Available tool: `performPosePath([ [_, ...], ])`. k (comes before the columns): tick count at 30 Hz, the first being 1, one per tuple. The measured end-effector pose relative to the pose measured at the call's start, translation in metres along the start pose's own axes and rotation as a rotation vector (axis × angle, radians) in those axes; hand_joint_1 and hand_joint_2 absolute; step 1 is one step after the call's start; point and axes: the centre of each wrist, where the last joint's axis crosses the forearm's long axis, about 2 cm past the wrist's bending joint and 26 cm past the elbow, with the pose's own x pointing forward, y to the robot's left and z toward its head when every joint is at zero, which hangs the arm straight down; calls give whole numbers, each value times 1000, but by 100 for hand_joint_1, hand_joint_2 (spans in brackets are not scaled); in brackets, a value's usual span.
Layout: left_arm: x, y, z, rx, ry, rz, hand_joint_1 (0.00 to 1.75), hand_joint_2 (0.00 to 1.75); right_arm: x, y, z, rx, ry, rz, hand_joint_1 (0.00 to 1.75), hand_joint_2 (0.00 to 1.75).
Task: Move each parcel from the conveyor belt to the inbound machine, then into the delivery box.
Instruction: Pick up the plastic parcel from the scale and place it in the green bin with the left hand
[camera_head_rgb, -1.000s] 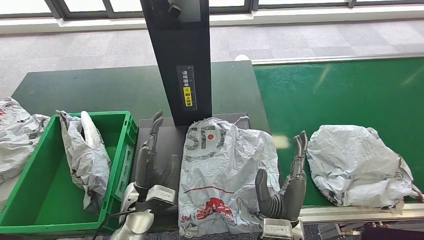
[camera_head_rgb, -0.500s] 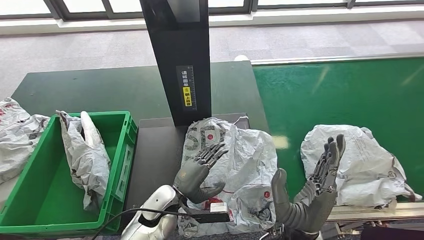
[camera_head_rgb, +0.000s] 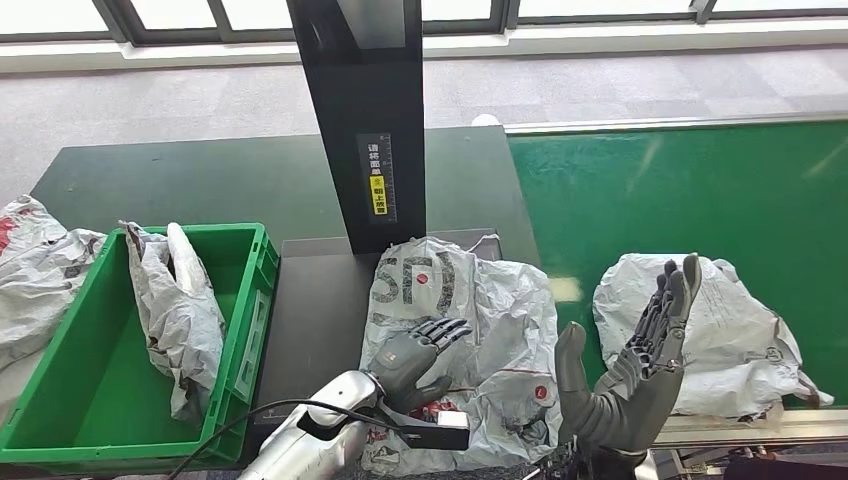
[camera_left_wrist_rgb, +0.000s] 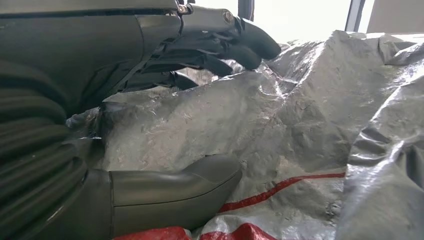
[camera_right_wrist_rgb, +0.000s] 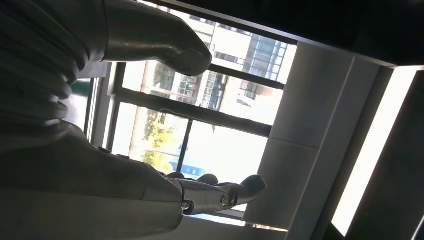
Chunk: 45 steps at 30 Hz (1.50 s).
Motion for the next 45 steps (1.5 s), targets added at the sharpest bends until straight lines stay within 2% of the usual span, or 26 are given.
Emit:
performPosePath([
  [7, -1, -1, -1, -1, -19, -9, 175, 175, -2, 0, -4, -4, -10, -3, 0, 175],
  [15, 6, 2, 3, 108, -38, -20, 175, 175, -2, 0, -3, 3, -12, 3, 0, 175],
  [21, 9, 7, 13, 303, -45, -15, 175, 175, 1, -1, 5, 21, -1, 15, 0, 175],
  [26, 9, 34, 22, 675, -55, 33, 175, 175, 4, -3, 11, 33, 9, 23, 0, 175],
  [30, 8, 55, 34, 863, -64, 70, 175, 175, 5, -3, 12, 35, 13, 24, 0, 175],
  [40, 8, 72, 47, 971, -59, 62, 175, 175, 6, -4, 12, 33, 14, 23, 0, 175],
  [45, 6, 74, 53, 1040, -126, 61, 175, 175, 6, -4, 12, 32, 15, 23, 0, 175],
])
